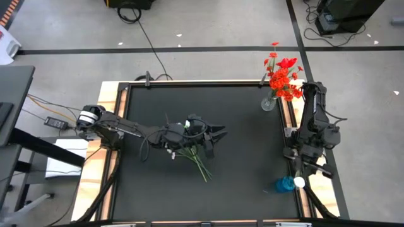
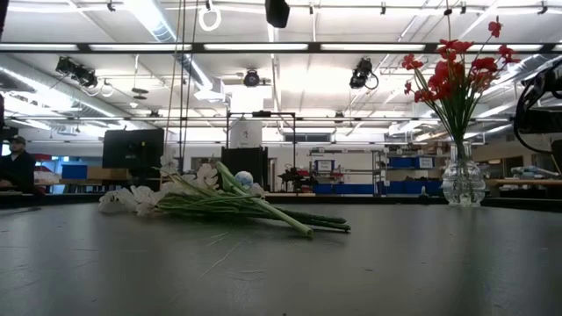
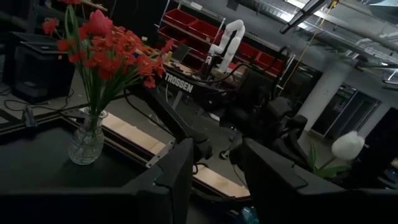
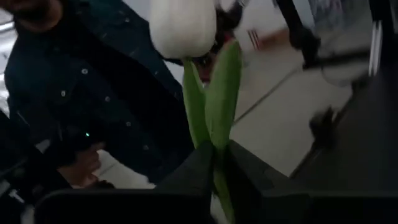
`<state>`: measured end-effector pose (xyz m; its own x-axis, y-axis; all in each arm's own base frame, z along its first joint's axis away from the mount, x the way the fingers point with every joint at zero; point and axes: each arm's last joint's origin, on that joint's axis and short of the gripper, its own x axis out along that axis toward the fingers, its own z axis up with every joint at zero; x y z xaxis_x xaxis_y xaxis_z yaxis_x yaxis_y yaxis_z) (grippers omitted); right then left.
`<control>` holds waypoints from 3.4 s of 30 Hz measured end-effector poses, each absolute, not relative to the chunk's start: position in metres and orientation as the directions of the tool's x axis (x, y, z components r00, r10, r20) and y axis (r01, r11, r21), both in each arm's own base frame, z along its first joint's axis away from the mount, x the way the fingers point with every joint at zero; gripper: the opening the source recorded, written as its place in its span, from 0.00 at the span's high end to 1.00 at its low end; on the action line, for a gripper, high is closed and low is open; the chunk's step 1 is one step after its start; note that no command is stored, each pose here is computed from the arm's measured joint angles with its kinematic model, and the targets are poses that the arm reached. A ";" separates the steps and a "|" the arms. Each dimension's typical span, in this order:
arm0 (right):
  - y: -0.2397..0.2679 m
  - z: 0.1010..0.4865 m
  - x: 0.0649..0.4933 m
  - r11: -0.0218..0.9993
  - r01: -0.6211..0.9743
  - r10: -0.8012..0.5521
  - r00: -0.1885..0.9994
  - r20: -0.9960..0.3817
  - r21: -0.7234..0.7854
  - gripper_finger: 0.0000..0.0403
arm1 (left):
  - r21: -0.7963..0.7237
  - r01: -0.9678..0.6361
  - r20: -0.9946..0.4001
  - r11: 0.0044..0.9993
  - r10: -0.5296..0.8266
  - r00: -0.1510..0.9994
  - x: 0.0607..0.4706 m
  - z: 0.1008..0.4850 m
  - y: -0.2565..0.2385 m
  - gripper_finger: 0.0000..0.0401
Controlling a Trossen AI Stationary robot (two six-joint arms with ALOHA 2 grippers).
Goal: Sort flowers into vase by color
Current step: Put the right white flower into the blue vase, then move the blue vase to the left
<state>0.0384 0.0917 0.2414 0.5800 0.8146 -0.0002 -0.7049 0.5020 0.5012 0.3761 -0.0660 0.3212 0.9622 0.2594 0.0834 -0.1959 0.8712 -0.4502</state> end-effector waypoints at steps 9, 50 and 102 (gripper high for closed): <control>0.092 0.226 0.035 0.429 -0.512 0.858 0.489 -0.158 0.744 0.74 | -0.445 -0.178 0.085 0.877 0.239 0.967 0.377 0.321 -0.063 0.64; 0.085 0.183 0.026 0.647 -0.206 0.762 0.215 -0.611 0.734 0.66 | -0.340 -0.227 0.006 0.913 0.244 0.970 0.378 0.313 -0.062 0.64; 0.109 0.183 0.082 0.665 -0.065 0.674 0.482 -0.560 0.744 0.66 | -0.351 -0.388 -0.195 0.852 0.338 0.920 0.376 0.291 -0.049 0.64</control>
<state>0.0817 0.1087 0.1832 0.4823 0.6737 -0.5599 -0.0652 0.6649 0.7440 0.3765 -0.0494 0.2912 0.9205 0.3385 -0.1954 -0.3879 0.8522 -0.3511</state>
